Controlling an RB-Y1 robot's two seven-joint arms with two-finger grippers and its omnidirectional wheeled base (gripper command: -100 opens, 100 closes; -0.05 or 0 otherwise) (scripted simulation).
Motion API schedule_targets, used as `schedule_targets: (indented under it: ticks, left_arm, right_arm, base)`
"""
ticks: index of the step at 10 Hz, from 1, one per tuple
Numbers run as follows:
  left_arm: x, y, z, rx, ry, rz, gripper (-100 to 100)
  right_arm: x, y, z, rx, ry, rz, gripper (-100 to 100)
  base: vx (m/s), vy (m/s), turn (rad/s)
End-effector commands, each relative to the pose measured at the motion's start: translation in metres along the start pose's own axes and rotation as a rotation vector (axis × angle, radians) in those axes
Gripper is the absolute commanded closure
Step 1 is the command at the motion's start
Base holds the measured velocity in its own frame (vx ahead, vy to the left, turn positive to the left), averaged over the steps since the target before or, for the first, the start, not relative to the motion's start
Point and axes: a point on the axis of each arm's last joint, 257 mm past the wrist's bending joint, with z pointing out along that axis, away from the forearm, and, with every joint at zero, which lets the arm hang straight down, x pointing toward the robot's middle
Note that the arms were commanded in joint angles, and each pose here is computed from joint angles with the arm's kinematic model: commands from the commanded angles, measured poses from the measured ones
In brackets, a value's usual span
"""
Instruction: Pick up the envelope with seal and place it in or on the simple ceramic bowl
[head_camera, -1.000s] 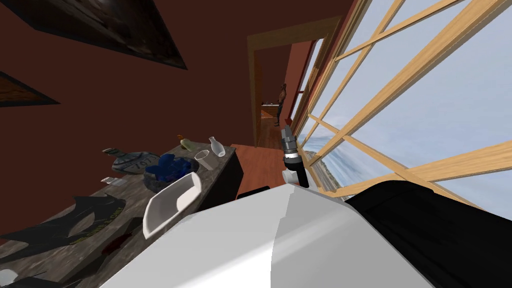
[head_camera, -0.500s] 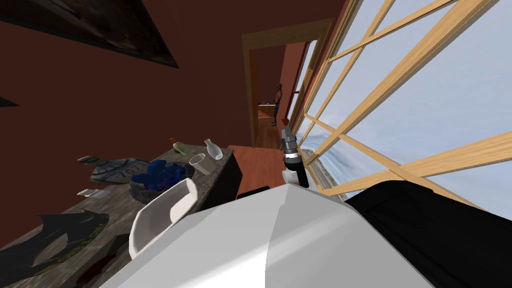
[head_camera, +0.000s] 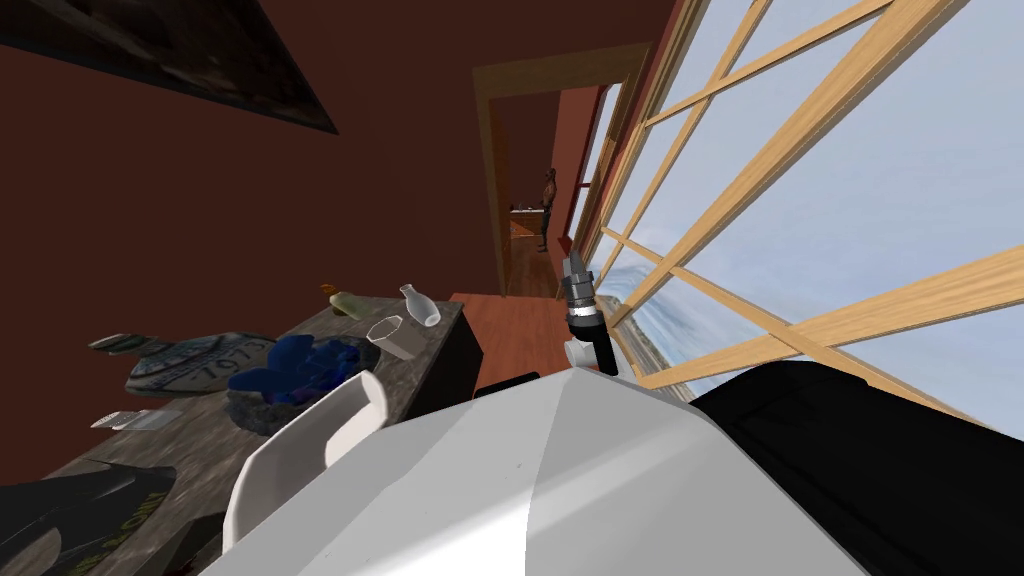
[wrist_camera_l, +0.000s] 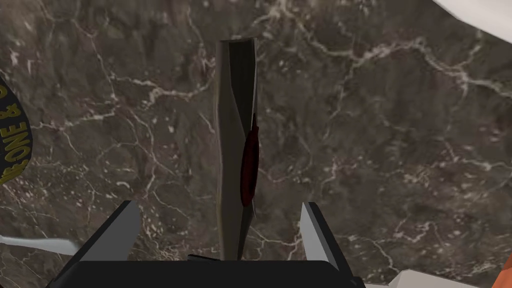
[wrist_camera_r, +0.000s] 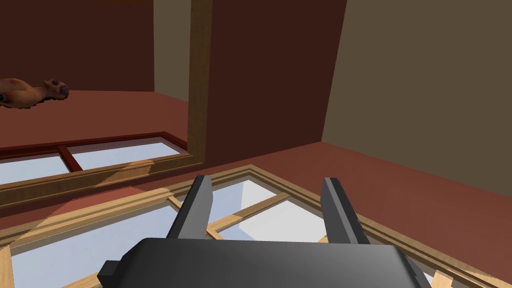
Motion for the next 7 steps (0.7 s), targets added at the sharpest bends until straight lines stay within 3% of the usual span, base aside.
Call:
schedule_targets:
  ticks: [1, 7]
  left_arm:
    - [-0.009, 0.011, -0.003, -0.05, -0.004, -0.028, -100]
    - [-0.03, 0.047, -0.012, -0.193, -0.016, -0.086, -100]
  right_arm:
    - [0.0, 0.0, 0.0, 0.0, 0.0, 0.0, 0]
    - [0.0, 0.0, 0.0, 0.0, 0.0, 0.0, 0]
  base:
    - [0.036, 0.025, -0.099]
    - [0.045, 0.02, -0.082]
